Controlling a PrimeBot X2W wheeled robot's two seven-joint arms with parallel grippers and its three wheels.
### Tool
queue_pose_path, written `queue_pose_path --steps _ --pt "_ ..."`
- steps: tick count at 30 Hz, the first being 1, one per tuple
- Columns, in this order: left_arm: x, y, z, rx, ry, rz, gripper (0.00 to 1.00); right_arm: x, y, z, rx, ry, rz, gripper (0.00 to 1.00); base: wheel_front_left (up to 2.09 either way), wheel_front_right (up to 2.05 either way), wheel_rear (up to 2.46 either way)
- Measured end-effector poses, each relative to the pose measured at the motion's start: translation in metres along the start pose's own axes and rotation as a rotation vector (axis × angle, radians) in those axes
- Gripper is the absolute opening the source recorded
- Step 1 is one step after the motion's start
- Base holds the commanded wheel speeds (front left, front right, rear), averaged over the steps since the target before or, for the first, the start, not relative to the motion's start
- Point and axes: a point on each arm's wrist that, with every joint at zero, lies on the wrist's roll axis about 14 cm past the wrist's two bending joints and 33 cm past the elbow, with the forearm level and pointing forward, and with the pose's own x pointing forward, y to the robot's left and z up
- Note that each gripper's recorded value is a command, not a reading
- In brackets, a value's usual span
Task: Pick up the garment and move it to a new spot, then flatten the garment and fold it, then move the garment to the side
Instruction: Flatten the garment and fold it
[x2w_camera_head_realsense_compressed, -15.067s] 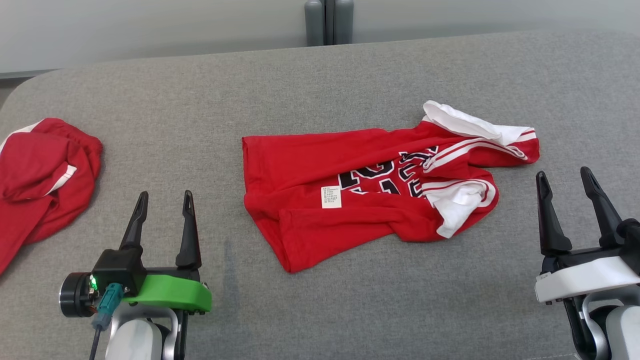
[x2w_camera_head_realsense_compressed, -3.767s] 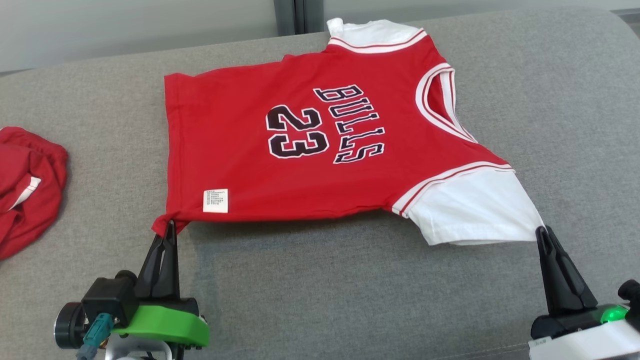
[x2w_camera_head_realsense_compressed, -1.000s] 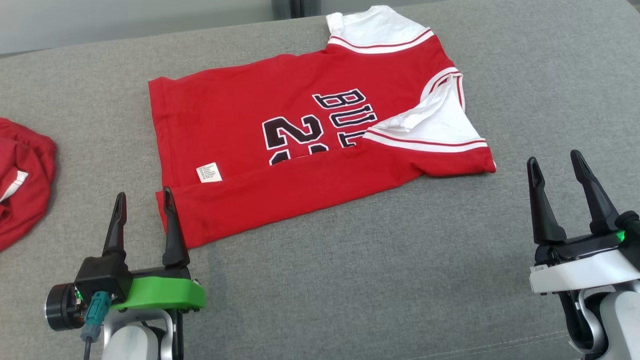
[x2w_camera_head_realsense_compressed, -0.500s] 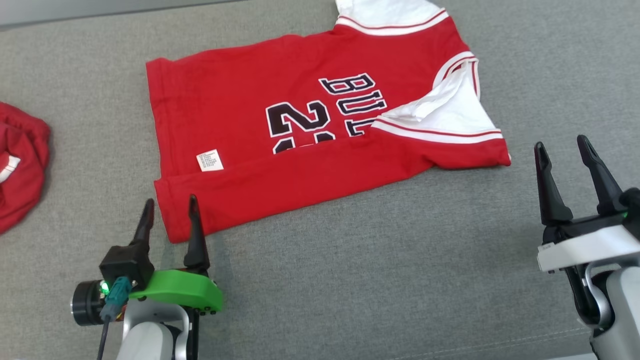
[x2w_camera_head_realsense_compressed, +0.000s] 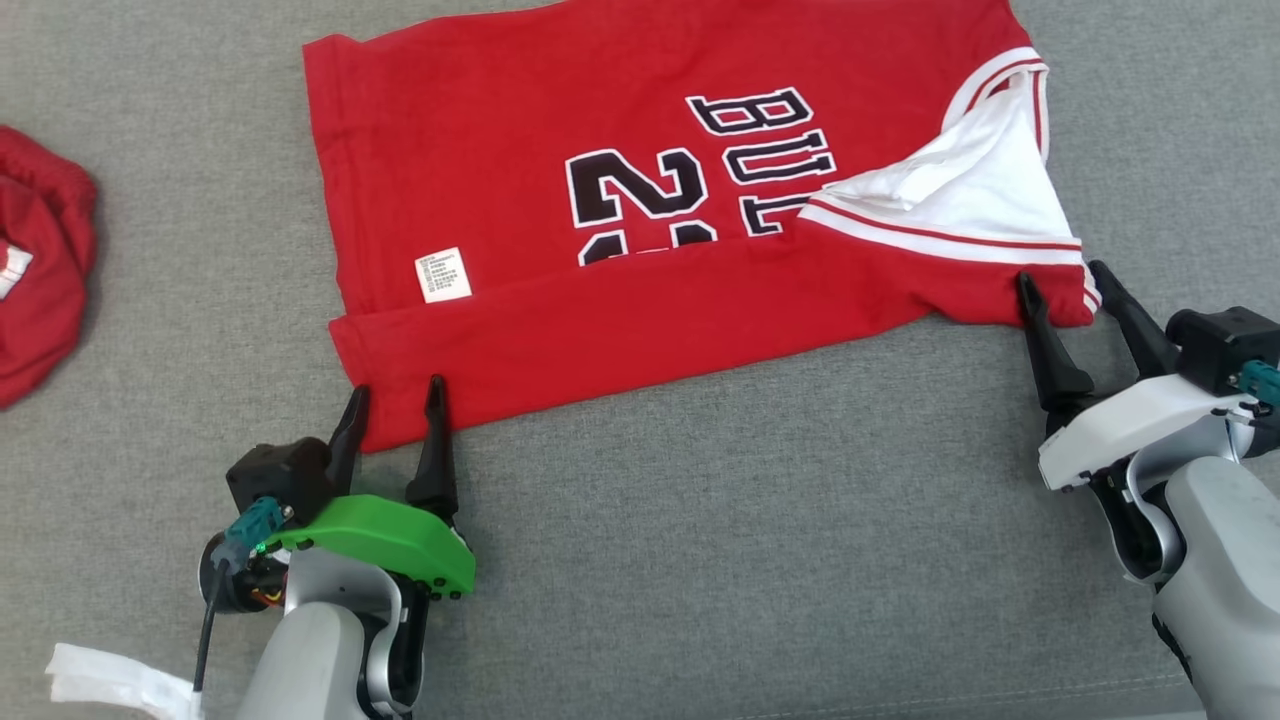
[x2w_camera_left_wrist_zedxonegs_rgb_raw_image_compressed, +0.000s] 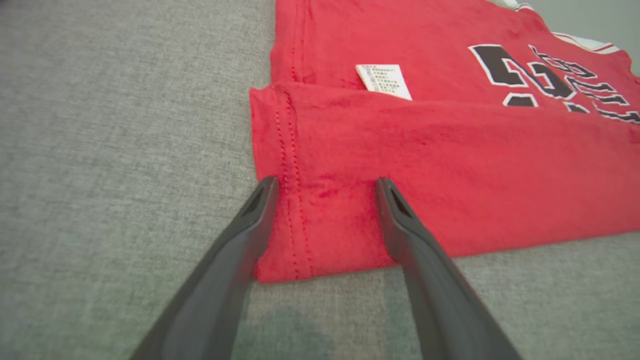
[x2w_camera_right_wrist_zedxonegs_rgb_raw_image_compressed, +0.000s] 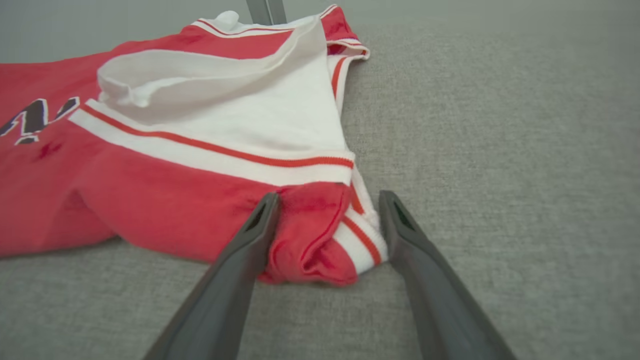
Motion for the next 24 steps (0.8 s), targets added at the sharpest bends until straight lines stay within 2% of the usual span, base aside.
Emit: queue_pose_path --steps 1,2,3,4,14,24 --pt "0.000 -0.001 0.000 -0.009 0.007 -0.007 0.15 0.002 0.000 -0.002 0.007 0.007 0.002 0.80 0.00 0.00 0.00" --pt "0.000 -0.002 -0.001 -0.022 0.011 -0.013 0.00 0.003 0.000 -0.002 0.010 0.012 0.004 0.44 0.00 0.00 0.00" --pt "-0.001 -0.004 -0.001 -0.028 0.020 -0.021 0.00 0.003 0.000 -0.003 0.018 0.019 0.003 0.16 0.00 0.00 0.00" --pt "-0.001 -0.005 -0.001 -0.033 0.024 -0.027 0.00 0.004 0.000 -0.005 0.028 0.026 0.004 0.00 0.00 0.00 0.00" --pt "-0.011 -0.009 0.017 0.002 -0.003 -0.066 0.00 -0.006 -0.003 0.018 0.061 -0.037 0.011 0.00 0.00 0.00 0.00" --pt "-0.037 0.008 0.035 0.083 0.005 -0.032 0.00 -0.069 0.004 0.002 0.154 -0.053 -0.044 0.00 0.00 0.00 0.00"
